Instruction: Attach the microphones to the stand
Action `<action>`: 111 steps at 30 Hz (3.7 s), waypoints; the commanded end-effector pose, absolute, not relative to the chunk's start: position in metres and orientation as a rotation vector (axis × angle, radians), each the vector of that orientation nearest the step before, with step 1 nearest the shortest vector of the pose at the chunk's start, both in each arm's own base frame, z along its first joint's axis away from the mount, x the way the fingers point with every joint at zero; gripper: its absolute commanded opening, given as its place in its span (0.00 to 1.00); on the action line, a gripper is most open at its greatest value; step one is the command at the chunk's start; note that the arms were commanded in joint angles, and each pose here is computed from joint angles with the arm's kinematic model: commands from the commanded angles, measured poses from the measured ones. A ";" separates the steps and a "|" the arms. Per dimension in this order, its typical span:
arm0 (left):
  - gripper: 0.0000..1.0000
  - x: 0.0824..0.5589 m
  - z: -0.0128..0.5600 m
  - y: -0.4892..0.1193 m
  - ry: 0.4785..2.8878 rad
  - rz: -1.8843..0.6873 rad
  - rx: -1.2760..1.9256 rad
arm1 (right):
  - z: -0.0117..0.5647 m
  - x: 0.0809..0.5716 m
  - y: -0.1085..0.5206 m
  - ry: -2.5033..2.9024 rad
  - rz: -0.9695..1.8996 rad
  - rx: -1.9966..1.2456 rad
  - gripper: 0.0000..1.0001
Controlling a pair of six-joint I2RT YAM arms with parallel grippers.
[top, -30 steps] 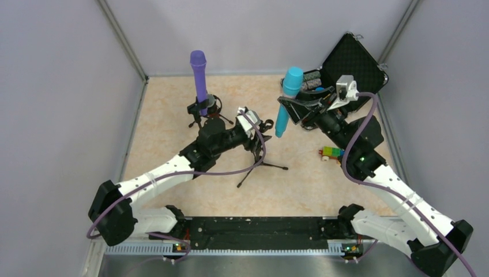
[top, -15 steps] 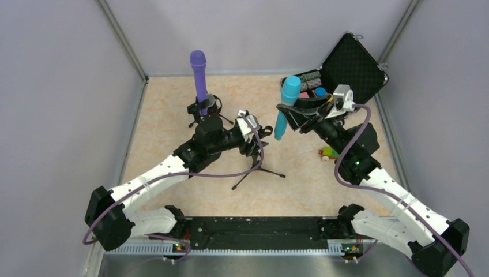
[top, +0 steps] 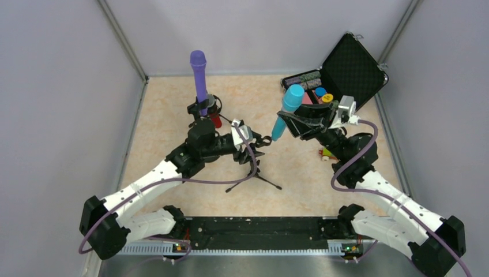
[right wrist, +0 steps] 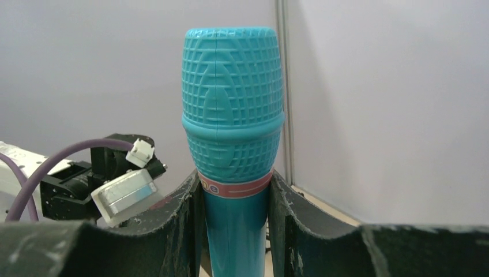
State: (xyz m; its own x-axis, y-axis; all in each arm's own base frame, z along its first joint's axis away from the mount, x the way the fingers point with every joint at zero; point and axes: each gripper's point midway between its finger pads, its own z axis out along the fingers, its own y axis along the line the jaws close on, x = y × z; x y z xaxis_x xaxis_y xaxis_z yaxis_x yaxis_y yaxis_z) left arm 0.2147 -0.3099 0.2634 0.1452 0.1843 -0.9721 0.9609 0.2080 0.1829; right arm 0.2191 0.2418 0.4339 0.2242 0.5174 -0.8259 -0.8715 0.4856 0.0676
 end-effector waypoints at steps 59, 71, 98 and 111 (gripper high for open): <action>0.00 0.208 0.279 -0.301 1.206 -0.821 1.168 | 0.300 0.229 0.290 1.187 1.031 -0.668 0.00; 0.00 0.208 0.281 -0.299 1.206 -0.810 1.161 | 0.267 0.225 0.296 1.261 1.002 -0.695 0.00; 0.00 0.207 0.279 -0.298 1.208 -0.807 1.175 | 0.327 0.220 0.305 1.188 1.054 -0.689 0.81; 0.00 0.207 0.279 -0.298 1.206 -0.800 1.182 | 0.363 0.201 0.282 1.094 1.062 -0.632 0.98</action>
